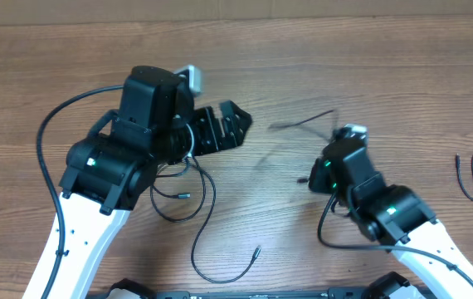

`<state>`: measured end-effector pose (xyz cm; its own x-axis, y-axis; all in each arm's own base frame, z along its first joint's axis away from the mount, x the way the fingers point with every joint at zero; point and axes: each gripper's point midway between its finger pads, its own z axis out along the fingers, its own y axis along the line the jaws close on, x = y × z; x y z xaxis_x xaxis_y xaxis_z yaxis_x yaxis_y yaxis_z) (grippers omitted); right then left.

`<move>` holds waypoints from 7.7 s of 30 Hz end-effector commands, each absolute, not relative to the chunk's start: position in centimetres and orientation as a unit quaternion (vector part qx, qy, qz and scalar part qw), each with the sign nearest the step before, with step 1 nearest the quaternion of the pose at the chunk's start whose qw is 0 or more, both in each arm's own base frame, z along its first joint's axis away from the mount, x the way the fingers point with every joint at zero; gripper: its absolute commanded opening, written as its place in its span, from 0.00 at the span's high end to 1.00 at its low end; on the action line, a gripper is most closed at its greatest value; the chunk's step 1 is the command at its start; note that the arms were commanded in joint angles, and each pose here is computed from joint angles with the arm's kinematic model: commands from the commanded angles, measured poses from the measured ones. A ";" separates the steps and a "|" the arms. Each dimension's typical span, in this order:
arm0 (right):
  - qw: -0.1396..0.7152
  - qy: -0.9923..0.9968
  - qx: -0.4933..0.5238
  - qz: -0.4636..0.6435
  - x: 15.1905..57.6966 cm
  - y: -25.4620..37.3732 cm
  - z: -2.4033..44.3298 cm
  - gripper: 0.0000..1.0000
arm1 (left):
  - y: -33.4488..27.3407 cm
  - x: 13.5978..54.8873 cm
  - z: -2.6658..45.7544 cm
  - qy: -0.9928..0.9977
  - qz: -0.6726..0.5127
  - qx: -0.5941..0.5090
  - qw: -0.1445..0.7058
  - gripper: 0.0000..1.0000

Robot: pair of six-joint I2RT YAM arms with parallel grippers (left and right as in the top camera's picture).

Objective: Untangle cables
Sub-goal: 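Pull the grasped black cable far up-right with the right gripper, then release the cable at the upper right and lift the right gripper, then move the right gripper back left toward the center cable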

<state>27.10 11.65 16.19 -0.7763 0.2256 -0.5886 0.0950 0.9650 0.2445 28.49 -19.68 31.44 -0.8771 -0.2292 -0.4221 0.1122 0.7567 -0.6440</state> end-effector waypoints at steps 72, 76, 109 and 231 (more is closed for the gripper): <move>0.305 0.899 0.246 0.197 44.1 -2.7 22.7 0.00 | -18.7 29.2 30.4 0.919 -0.286 0.013 0.272 0.00; 0.225 0.927 0.220 0.206 40.5 1.8 21.4 0.00 | -18.7 29.2 30.4 0.919 -0.286 0.013 0.272 0.01; 0.148 0.942 0.219 0.208 21.9 5.8 28.3 0.00 | -18.7 29.2 30.4 0.919 -0.286 0.013 0.272 0.01; 0.134 0.918 0.148 0.342 27.0 11.0 22.3 0.00 | -18.7 29.2 30.3 0.919 -0.286 0.012 0.272 0.00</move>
